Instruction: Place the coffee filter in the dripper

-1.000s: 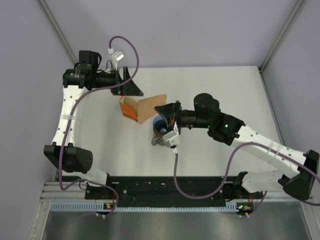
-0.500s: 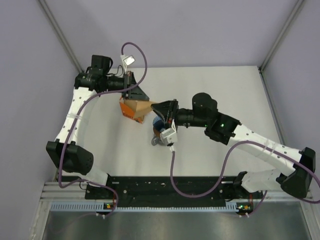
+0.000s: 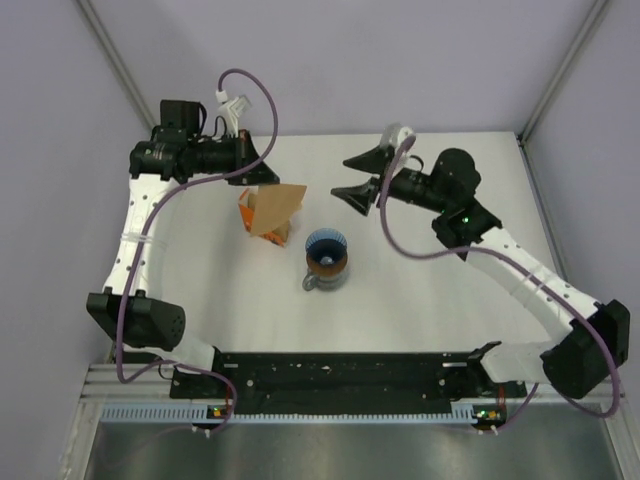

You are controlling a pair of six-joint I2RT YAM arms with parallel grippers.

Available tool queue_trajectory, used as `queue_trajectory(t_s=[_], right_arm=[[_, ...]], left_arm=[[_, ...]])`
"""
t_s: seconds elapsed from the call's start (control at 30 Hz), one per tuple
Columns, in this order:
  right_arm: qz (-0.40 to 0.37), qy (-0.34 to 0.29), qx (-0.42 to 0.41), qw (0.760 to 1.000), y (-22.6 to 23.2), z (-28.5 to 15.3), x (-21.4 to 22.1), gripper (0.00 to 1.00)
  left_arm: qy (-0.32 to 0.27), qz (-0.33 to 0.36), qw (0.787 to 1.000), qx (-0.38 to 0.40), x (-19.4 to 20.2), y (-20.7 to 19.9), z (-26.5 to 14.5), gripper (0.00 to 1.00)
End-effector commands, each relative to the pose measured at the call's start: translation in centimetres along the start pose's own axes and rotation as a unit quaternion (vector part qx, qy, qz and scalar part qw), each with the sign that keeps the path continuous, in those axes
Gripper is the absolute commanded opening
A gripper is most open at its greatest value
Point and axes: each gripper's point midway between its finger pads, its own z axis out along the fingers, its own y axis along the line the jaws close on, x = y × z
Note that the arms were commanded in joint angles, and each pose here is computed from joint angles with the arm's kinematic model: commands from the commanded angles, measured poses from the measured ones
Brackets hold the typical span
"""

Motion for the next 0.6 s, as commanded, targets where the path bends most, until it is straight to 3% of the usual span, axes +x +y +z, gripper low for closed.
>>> queue_trajectory(t_s=[0.0,0.1,0.23,0.33,0.43,0.57], right_arm=[[0.307,-0.013,-0.021,0.951,-1.7,-0.1,-0.6,0.62],[0.347,-0.026,-0.051,0.936,-1.3,0.3,0.6,0.62],[0.344,-0.05,-0.074,0.935,-0.3,1.0,0.7,0.63],[0.337,-0.045,-0.1,0.935,1.3,2.3,0.8,0.63],[0.337,-0.023,-0.118,0.934,2.5,3.9,1.7,0.7],[0.346,-0.025,-0.115,0.931,2.3,4.5,2.2,0.7]], left_arm=[[-0.038,0.086,0.996,-0.004,-1.8,-2.7,-2.4,0.0],[-0.041,0.09,0.995,0.01,-1.9,-3.7,-2.7,0.0],[-0.046,0.093,0.994,0.038,-2.2,-5.4,-3.3,0.0],[-0.048,0.086,0.994,0.049,-2.3,-6.1,-3.5,0.0],[-0.048,0.085,0.994,0.054,-2.3,-6.5,-3.6,0.0],[-0.05,0.084,0.994,0.05,-2.3,-6.5,-3.7,0.0]])
